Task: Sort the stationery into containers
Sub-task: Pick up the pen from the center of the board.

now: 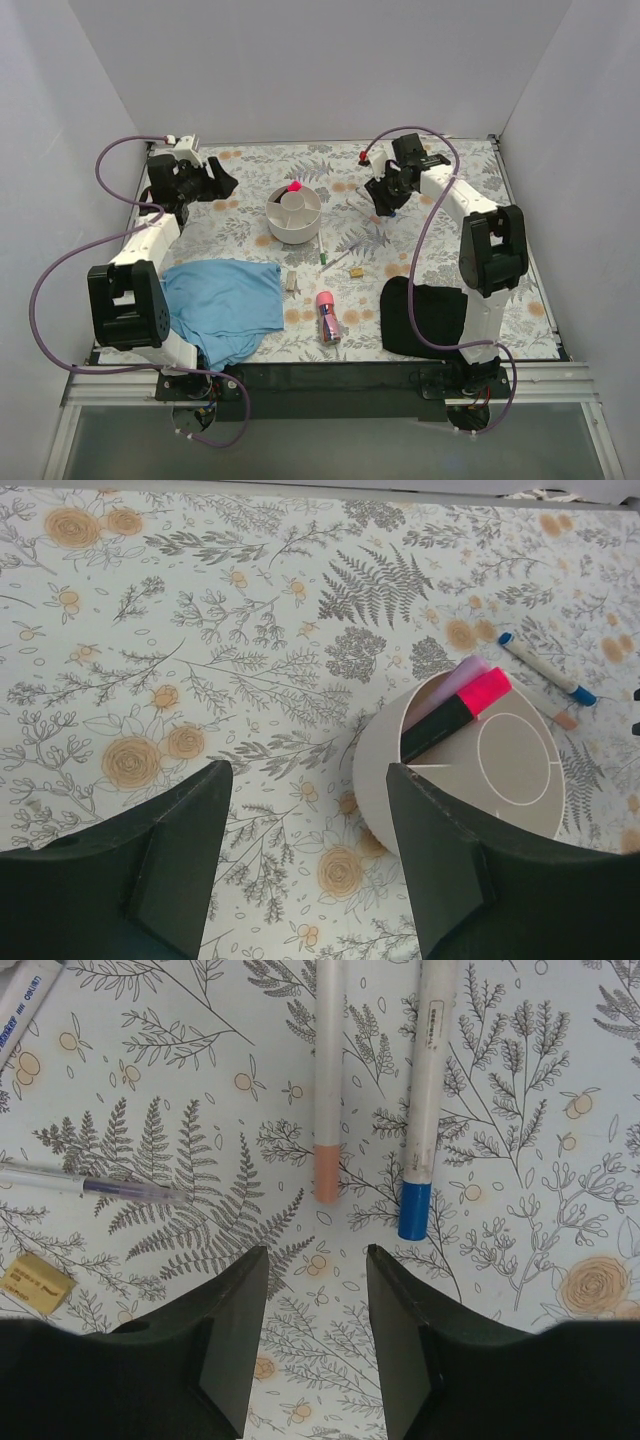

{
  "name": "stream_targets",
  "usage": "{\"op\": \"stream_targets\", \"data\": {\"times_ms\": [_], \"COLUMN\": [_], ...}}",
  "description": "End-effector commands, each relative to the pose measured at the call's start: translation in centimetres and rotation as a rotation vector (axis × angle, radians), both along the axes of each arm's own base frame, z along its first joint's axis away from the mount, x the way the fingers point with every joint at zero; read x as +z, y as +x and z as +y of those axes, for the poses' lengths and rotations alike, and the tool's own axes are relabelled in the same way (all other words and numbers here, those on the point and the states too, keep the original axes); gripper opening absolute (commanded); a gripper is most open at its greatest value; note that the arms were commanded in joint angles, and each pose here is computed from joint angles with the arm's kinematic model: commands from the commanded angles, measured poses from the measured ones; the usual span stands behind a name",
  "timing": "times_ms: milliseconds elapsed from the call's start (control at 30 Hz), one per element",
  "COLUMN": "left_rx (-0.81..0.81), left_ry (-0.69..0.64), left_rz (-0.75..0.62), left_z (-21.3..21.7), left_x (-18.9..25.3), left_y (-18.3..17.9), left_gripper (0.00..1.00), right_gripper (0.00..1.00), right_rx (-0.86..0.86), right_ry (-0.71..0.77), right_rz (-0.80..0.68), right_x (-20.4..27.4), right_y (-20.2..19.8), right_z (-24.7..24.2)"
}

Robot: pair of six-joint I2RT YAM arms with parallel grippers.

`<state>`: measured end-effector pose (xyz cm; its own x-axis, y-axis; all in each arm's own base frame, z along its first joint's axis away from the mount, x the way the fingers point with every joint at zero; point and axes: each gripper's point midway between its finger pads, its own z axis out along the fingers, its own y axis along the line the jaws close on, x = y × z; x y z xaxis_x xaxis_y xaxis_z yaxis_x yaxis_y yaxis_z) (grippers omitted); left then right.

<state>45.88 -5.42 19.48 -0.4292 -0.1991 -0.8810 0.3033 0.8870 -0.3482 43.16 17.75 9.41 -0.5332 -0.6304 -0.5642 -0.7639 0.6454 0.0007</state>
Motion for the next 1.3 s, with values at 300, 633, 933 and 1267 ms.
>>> {"op": "stream_targets", "data": {"times_ms": [300,633,933,1267], "left_rx": [0.009,-0.019,-0.036,-0.048], "left_ry": [0.135,0.171,0.184,0.189], "left_rz": [-0.006,0.011,0.023,0.026], "left_z": [1.5,0.9,0.1,-0.4], "left_x": [0.7,0.0,-0.7,-1.0], "left_y": [1.4,1.7,1.9,1.6], "left_gripper": [0.63,0.63,0.64,0.64], "right_gripper": [0.36,0.37,0.37,0.29], "right_rx": [0.034,0.047,0.054,0.053], "right_ry": [0.052,0.035,-0.017,-0.12], "right_rz": [-0.017,-0.06,-0.065,-0.055], "right_x": [-2.7,-4.0,-5.8,-8.4], "right_y": [-0.2,1.2,1.7,1.6], "right_z": [1.1,1.8,2.1,1.8]}}
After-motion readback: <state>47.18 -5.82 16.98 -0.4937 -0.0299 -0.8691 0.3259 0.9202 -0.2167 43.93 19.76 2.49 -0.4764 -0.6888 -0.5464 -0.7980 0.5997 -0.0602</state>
